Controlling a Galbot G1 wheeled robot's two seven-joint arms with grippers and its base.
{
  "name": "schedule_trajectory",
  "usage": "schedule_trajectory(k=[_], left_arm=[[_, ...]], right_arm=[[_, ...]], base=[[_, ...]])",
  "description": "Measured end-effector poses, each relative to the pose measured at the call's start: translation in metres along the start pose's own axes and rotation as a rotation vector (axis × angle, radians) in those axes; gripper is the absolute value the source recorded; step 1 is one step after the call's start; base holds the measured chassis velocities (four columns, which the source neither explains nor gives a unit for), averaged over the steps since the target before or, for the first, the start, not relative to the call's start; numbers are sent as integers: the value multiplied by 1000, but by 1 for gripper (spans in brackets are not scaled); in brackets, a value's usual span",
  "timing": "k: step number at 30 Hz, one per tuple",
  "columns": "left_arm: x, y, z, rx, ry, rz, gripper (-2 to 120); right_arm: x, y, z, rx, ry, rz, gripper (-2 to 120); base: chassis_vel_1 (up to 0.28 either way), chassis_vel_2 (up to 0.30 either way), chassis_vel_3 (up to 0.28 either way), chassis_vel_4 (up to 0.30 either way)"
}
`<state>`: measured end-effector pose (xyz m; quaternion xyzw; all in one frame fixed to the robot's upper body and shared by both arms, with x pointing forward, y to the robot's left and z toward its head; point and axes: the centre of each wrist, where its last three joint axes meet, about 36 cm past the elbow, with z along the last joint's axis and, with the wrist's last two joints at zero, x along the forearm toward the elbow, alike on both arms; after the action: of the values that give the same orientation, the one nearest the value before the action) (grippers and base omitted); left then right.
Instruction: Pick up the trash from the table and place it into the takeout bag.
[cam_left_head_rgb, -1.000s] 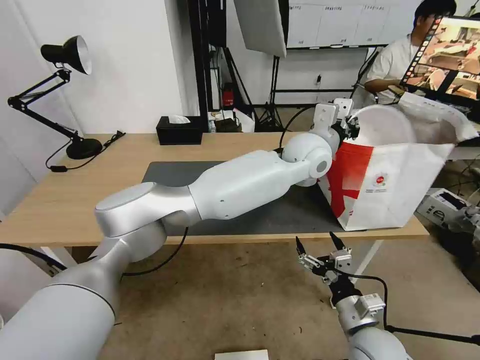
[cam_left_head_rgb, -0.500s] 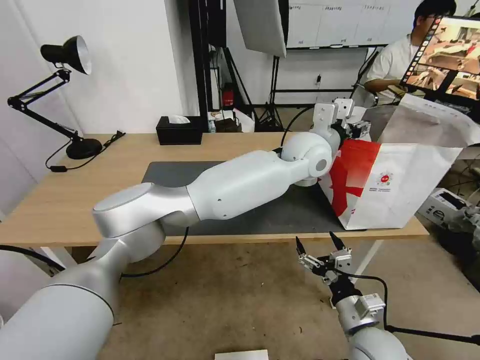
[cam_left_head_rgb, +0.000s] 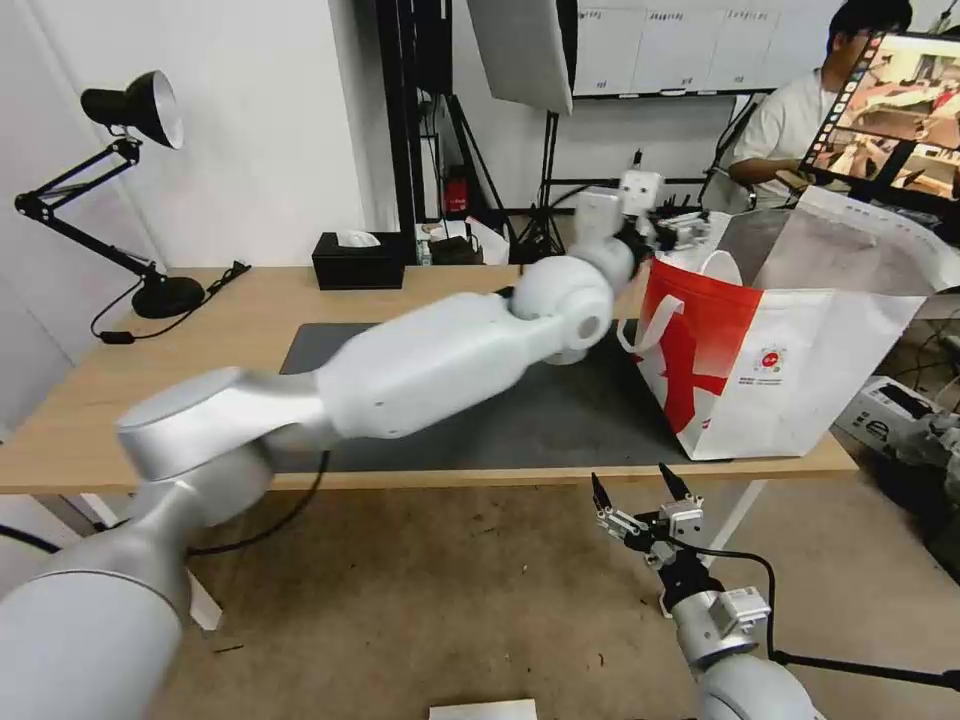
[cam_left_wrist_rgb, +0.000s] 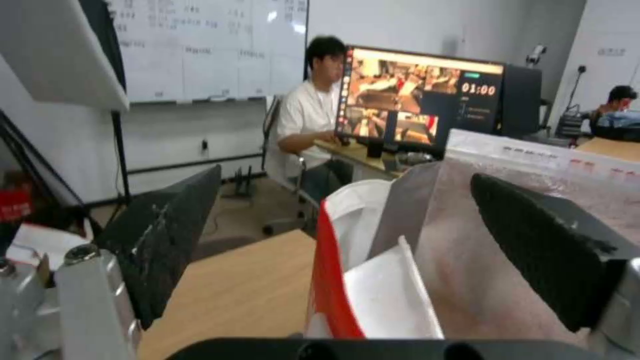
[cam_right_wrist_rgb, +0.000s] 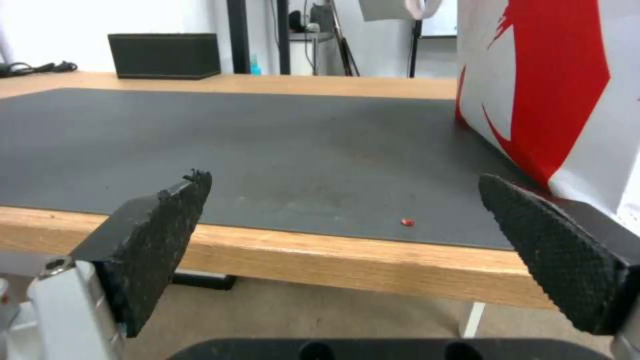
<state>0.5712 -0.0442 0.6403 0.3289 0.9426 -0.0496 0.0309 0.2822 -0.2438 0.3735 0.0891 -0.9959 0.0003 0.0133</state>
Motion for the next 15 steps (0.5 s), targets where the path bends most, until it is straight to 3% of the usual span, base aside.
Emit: schedule_trajectory(k=[8,15], left_arm=[[24,11,4,-6,-15,-31,100],[83,46,24,-9,-33,-99,100]], right_arm=[[0,0,0,0,0,0,100],[0,0,0,0,0,0,100]], base=[[0,0,0,0],[0,0,0,0]])
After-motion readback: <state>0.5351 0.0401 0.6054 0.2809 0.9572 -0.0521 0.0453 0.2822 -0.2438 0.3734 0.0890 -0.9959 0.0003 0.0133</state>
